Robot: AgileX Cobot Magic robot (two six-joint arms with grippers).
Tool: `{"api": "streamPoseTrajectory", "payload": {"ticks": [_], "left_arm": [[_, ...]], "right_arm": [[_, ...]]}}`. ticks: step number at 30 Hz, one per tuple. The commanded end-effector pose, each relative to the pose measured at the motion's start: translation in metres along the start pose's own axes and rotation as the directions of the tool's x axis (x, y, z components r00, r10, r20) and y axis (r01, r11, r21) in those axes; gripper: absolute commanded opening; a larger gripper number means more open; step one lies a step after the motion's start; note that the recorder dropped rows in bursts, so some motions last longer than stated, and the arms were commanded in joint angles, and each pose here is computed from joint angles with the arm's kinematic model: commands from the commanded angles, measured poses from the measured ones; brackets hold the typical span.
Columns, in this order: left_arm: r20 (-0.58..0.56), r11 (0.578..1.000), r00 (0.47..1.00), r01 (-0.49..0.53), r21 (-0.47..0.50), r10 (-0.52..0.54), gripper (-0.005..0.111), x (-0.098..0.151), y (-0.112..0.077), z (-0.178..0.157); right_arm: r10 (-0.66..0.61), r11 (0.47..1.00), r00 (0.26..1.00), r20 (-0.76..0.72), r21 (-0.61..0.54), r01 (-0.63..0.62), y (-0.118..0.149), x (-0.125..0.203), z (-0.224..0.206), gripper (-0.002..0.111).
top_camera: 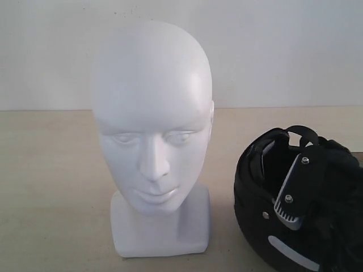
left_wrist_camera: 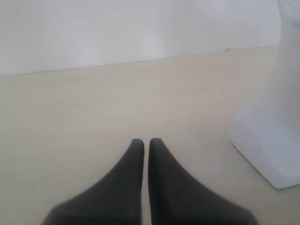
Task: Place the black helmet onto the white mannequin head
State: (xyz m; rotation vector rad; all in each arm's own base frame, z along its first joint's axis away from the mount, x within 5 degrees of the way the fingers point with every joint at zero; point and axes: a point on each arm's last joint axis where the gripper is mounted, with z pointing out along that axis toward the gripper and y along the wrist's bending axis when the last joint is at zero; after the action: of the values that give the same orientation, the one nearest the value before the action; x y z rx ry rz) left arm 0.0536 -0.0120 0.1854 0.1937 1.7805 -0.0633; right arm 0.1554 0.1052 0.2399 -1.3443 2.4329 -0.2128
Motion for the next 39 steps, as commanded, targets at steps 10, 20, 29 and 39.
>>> {"api": "streamPoseTrajectory", "payload": {"ticks": [10,20,29,39], "left_arm": [[0.01,1.0,1.0,-0.001,-0.006,0.001,0.004,-0.001,0.0,0.0],[0.01,1.0,1.0,-0.001,-0.006,0.001,0.004,-0.001,0.0,0.0],[0.01,1.0,1.0,-0.001,-0.006,0.001,0.004,-0.001,0.0,0.0],[0.01,1.0,1.0,-0.001,-0.006,0.001,0.004,-0.001,0.0,0.0]], "right_arm": [[-0.017,1.0,0.999,-0.039,0.003,0.017,0.017,0.03,0.035,0.069],[-0.04,0.999,0.999,0.034,0.034,0.039,0.017,0.028,0.041,0.039],[-0.044,0.999,0.999,0.002,0.007,0.044,0.023,0.029,0.057,0.028],[0.272,0.962,0.957,0.1,-0.005,-0.273,0.015,0.009,0.047,0.0]]}}
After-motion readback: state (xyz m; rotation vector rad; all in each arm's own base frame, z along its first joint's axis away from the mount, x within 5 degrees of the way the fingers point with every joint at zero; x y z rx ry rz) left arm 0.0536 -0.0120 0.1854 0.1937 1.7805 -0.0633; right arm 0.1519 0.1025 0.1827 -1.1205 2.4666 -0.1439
